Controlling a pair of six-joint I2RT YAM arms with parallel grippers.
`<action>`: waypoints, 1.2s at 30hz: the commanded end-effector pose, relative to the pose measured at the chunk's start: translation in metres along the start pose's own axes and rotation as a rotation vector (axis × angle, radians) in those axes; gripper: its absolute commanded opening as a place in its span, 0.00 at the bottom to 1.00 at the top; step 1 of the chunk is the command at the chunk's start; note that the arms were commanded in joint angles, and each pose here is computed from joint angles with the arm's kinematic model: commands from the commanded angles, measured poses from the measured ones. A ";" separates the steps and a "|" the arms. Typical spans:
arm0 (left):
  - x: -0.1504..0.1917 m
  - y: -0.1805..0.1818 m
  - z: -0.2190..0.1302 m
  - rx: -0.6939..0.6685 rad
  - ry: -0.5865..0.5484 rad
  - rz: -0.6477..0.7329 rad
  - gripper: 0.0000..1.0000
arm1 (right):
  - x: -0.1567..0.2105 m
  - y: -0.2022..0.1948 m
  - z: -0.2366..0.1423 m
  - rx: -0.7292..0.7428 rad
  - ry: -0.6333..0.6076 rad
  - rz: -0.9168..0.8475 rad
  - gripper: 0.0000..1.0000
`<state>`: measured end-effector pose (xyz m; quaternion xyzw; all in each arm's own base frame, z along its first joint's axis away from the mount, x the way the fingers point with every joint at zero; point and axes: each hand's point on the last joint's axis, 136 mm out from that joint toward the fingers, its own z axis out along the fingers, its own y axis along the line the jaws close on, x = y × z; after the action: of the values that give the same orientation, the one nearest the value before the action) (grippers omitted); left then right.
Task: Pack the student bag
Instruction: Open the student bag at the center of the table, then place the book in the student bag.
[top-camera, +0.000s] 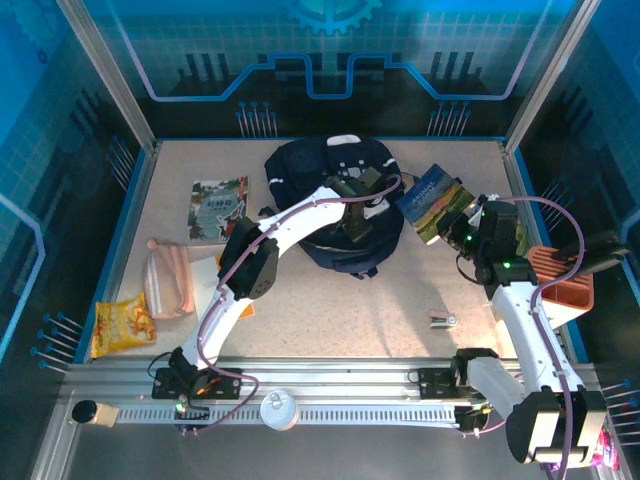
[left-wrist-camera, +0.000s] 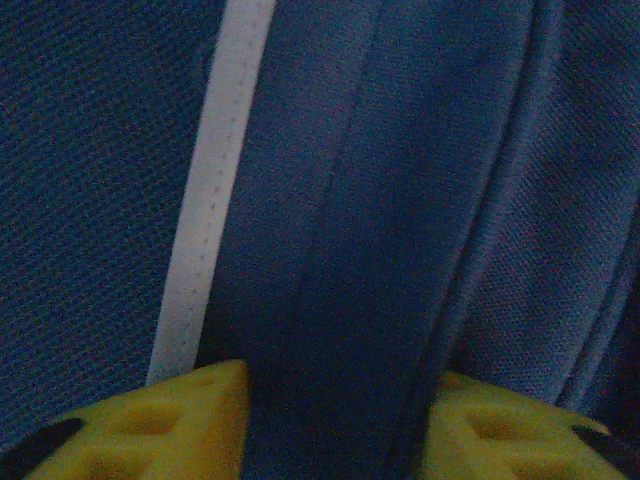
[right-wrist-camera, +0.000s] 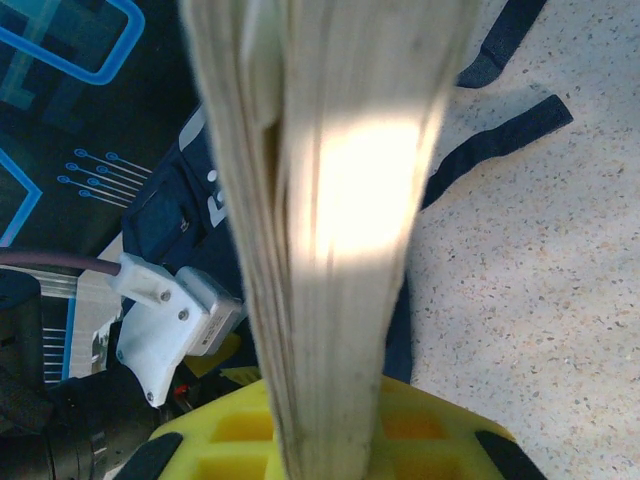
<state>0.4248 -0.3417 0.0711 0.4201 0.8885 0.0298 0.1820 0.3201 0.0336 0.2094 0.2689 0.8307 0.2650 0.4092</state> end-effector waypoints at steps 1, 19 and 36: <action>0.000 0.007 0.004 -0.045 0.025 0.013 0.37 | -0.019 0.013 -0.011 -0.050 -0.075 -0.025 0.00; -0.056 0.025 -0.110 -0.016 -0.316 -0.169 0.00 | -0.020 -0.009 -0.034 0.100 -0.106 -0.055 0.00; -0.104 0.045 -0.206 0.025 -0.683 -0.395 0.00 | 0.013 0.037 -0.014 -0.189 0.036 0.057 0.00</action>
<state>0.4441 -0.3558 0.2234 0.2620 0.8852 -0.0851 0.3750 0.2968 0.0443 0.2097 0.2760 0.8300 0.2937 0.3857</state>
